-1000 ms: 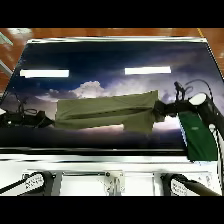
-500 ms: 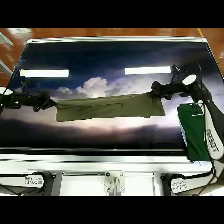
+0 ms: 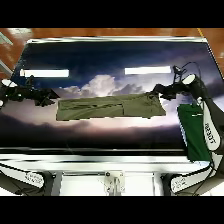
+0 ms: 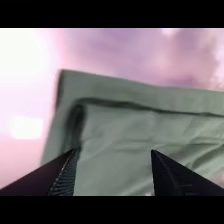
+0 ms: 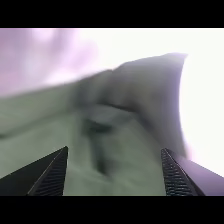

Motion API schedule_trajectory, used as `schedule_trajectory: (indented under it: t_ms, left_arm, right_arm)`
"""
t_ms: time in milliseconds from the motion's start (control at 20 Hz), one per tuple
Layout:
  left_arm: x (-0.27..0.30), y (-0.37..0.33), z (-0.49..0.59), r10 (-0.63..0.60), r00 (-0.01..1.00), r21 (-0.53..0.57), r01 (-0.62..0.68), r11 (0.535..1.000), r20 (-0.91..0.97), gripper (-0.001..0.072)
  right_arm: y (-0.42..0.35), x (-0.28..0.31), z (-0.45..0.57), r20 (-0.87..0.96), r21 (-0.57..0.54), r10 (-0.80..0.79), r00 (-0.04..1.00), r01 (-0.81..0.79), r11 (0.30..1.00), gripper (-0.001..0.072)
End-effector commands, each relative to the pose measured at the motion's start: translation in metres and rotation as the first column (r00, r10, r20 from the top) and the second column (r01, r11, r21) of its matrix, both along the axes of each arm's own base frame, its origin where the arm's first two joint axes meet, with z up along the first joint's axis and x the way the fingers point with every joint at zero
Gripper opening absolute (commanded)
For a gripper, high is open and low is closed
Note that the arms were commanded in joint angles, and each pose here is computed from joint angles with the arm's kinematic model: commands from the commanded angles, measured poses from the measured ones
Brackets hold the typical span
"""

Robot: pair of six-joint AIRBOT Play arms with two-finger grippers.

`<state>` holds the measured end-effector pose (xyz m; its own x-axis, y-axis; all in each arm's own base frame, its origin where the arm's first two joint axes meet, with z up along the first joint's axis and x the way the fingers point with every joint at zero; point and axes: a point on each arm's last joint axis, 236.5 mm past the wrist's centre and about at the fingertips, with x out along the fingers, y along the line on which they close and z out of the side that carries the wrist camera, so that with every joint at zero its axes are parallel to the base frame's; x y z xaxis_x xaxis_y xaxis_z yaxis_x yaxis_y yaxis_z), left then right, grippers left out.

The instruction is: Fold the shirts.

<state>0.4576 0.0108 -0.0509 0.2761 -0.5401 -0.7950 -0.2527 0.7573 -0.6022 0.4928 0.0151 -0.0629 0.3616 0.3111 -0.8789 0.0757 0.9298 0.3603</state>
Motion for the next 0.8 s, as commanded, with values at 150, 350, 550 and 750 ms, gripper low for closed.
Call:
schedule_trajectory:
  t_ms: [150,350,550,750]
  left_arm:
    - [-0.028,0.012,0.027,-0.059,0.996,-0.031,0.057,0.998,-0.067,0.0523]
    - [-0.027,-0.018,0.040,-0.131,0.991,-0.018,0.130,0.991,-0.038,0.0523]
    - [-0.024,-0.056,0.060,-0.205,0.979,-0.032,0.205,0.978,0.020,0.0524]
    - [-0.017,-0.087,0.072,-0.245,0.967,-0.048,0.248,0.967,0.071,0.0523]
  right_arm:
    - [-0.044,-0.034,-0.013,-0.153,0.048,-0.057,0.987,0.065,0.997,0.0702]
    - [-0.011,-0.028,-0.036,-0.181,0.196,-0.031,0.983,0.067,0.978,0.0702]
    - [0.000,-0.031,-0.060,-0.220,0.227,-0.007,0.975,0.058,0.972,0.0701]
    - [0.023,-0.030,-0.066,-0.229,0.309,0.019,0.973,0.054,0.950,0.0530]
